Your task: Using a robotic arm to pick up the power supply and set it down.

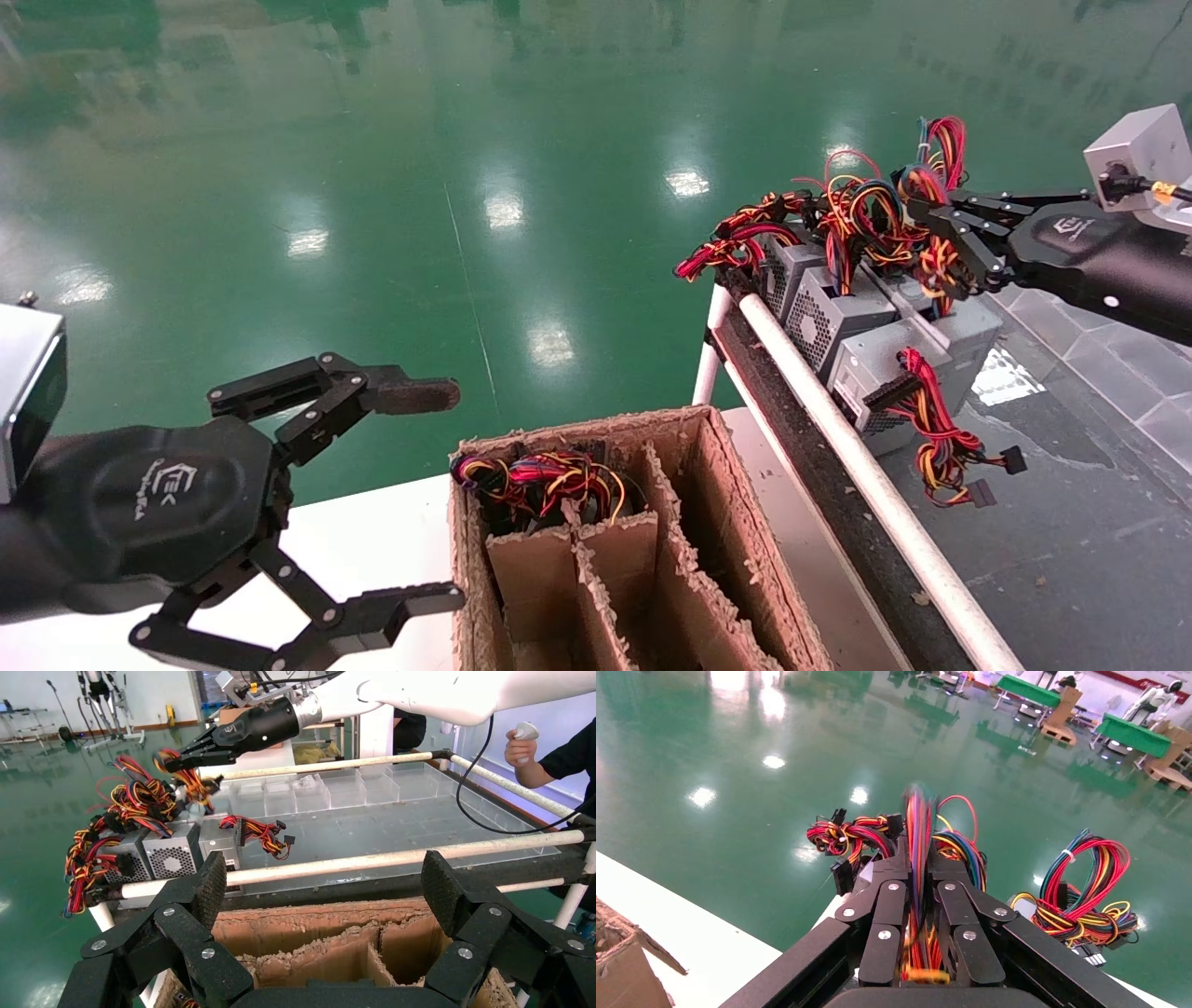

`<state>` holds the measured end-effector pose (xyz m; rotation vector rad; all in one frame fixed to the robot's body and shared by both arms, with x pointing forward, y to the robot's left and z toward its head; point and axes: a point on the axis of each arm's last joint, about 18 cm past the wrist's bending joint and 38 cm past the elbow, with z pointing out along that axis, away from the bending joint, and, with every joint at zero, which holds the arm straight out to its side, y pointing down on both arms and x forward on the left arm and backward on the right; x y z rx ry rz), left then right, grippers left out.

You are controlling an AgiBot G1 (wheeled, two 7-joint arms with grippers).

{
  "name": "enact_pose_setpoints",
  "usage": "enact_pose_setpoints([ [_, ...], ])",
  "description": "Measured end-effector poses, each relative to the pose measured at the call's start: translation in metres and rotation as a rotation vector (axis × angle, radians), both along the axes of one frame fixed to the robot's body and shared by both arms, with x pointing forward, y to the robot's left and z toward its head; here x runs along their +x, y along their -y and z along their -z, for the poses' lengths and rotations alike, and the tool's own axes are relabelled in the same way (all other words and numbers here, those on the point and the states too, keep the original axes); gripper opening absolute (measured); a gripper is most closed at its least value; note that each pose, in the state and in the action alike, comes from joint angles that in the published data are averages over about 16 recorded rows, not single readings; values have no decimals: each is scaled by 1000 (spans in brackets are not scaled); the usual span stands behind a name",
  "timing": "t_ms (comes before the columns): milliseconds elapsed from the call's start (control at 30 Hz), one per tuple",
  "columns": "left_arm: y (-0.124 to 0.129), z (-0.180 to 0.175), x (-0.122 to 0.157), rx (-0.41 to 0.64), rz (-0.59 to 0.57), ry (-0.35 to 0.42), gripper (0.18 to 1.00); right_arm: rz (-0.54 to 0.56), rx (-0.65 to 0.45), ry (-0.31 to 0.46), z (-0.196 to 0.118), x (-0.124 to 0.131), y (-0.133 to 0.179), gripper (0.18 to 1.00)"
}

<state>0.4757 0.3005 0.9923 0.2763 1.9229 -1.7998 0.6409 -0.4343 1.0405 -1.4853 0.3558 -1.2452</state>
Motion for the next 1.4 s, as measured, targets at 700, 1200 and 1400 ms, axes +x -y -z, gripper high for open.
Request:
enact_pose_setpoints([
  [700,0,0,0,0,0,0,1001,25,11,6,2,-7,23,459],
  [1200,0,0,0,0,-1,0,1001,-113,89,129,-29,-38,8,781],
  [1400,0,0,0,-1,-1,0,1001,-175,76,129,-27,-48,-5,884],
])
